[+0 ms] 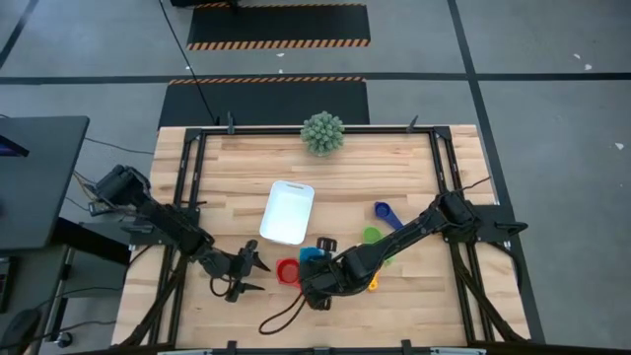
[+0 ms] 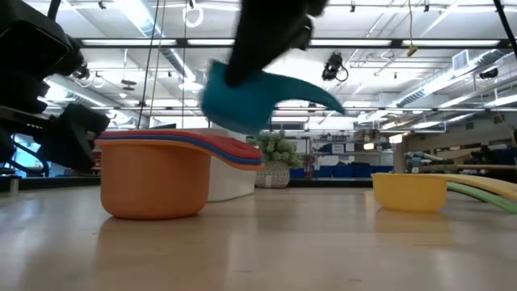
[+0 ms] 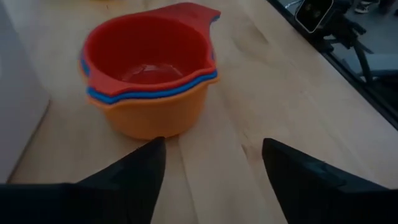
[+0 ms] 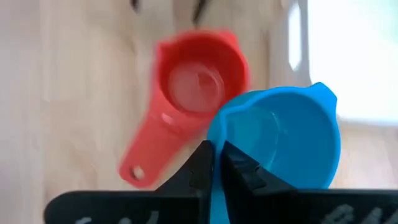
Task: Nest measuring cups in basket
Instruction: Stack the light blue measuring cup on the top of the red measuring cup
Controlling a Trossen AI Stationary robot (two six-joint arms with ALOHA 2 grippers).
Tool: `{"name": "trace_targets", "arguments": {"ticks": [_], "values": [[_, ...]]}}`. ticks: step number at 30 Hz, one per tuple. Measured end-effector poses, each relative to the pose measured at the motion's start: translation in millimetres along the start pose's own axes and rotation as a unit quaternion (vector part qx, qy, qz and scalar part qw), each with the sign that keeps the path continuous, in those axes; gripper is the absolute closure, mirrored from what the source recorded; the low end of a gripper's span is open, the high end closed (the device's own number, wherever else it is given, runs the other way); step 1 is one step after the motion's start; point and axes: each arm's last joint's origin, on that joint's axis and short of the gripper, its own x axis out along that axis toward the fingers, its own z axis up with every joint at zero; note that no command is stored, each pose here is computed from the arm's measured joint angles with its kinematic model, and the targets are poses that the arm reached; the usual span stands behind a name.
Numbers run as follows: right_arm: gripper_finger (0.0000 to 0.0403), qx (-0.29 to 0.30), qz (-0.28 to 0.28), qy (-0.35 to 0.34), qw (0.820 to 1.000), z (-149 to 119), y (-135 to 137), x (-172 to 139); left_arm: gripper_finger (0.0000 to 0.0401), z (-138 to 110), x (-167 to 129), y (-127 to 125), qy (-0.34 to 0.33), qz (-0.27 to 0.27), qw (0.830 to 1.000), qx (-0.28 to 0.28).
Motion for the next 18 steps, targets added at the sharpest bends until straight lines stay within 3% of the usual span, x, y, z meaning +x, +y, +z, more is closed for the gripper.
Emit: {"name": "trace_targets", "arguments": {"ticks": [9, 18], "values": [[0.0377, -0.040, 0.056, -0.096, 0.993, 19, 12, 6, 0.0130, 7, 9, -5, -0.002, -0.001, 1.000, 0.024], [0.0377, -0.036, 0.082, -0.081, 0.993, 19, 9, 34, 0.0131, 9, -3, -1, 0.036, 0.012, 0.999, 0.006]]}}
